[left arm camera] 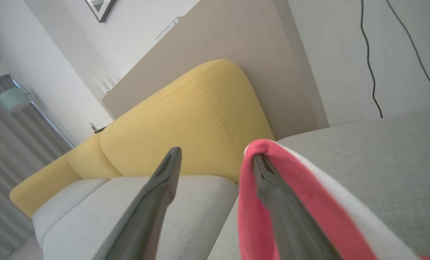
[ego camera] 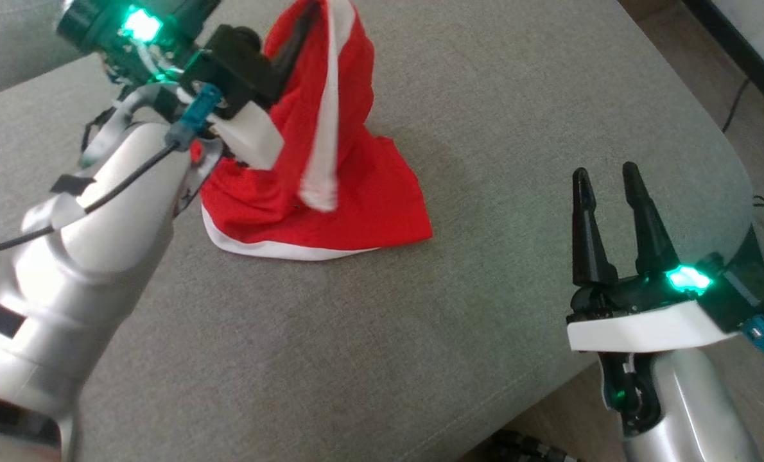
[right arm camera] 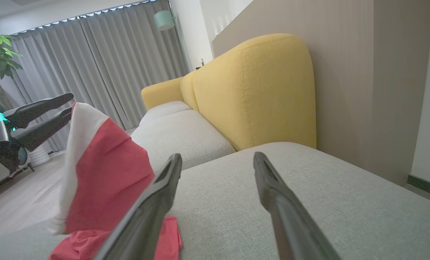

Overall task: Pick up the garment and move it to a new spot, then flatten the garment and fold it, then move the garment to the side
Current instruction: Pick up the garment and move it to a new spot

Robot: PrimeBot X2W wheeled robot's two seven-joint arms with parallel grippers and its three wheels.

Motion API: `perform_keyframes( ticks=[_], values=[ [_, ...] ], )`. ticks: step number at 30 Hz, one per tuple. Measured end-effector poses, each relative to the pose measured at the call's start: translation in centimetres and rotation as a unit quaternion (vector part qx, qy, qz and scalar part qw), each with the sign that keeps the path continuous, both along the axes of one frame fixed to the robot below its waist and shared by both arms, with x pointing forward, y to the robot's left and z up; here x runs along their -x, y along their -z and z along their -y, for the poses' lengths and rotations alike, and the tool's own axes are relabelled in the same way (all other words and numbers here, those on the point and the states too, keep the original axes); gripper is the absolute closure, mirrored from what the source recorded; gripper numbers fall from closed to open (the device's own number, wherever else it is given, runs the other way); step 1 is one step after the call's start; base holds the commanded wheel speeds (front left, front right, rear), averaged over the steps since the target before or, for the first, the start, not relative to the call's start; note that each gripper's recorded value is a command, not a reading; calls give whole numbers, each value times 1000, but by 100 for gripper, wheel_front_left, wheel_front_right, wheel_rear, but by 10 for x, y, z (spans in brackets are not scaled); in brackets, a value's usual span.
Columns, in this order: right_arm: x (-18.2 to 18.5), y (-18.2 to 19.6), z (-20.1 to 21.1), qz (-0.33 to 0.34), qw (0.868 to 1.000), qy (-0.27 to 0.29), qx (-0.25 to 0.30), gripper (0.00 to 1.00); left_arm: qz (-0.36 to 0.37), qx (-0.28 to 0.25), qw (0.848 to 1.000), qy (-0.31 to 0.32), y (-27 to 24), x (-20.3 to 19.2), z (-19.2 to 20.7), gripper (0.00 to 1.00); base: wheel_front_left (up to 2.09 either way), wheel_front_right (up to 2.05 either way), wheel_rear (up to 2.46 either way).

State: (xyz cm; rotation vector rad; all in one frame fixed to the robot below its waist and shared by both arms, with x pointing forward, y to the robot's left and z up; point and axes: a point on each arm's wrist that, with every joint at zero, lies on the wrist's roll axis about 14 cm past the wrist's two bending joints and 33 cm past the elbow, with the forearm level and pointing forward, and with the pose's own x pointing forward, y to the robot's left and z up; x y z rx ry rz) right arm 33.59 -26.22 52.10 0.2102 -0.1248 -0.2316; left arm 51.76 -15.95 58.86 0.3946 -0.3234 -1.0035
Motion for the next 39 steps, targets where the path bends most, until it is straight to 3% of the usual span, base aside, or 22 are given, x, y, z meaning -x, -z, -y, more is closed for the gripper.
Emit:
perform_keyframes(
  ticks=[10,15,24,29,32,39],
  values=[
    [-16,4,-18,0,999,-33,-5,0,-11,-19,999,-32,15,-23,-30,0,0,0,0],
    [-24,2,-29,6,999,-52,-7,0,-30,-60,997,-35,31,-18,-45,0,0,0,0],
    [-39,1,-48,11,996,-87,2,0,-34,6,991,-130,22,-22,-112,0,0,0,0],
    [-47,7,-59,4,994,-105,9,0,-76,57,970,-223,52,1,-176,0,0,0,0],
    [-52,15,-70,-8,992,-122,16,0,-107,94,946,-291,72,31,-220,0,0,0,0],
    [-61,29,-93,-25,987,-156,19,0,-162,136,901,-378,104,92,-264,0,0,0,0]
  ],
)
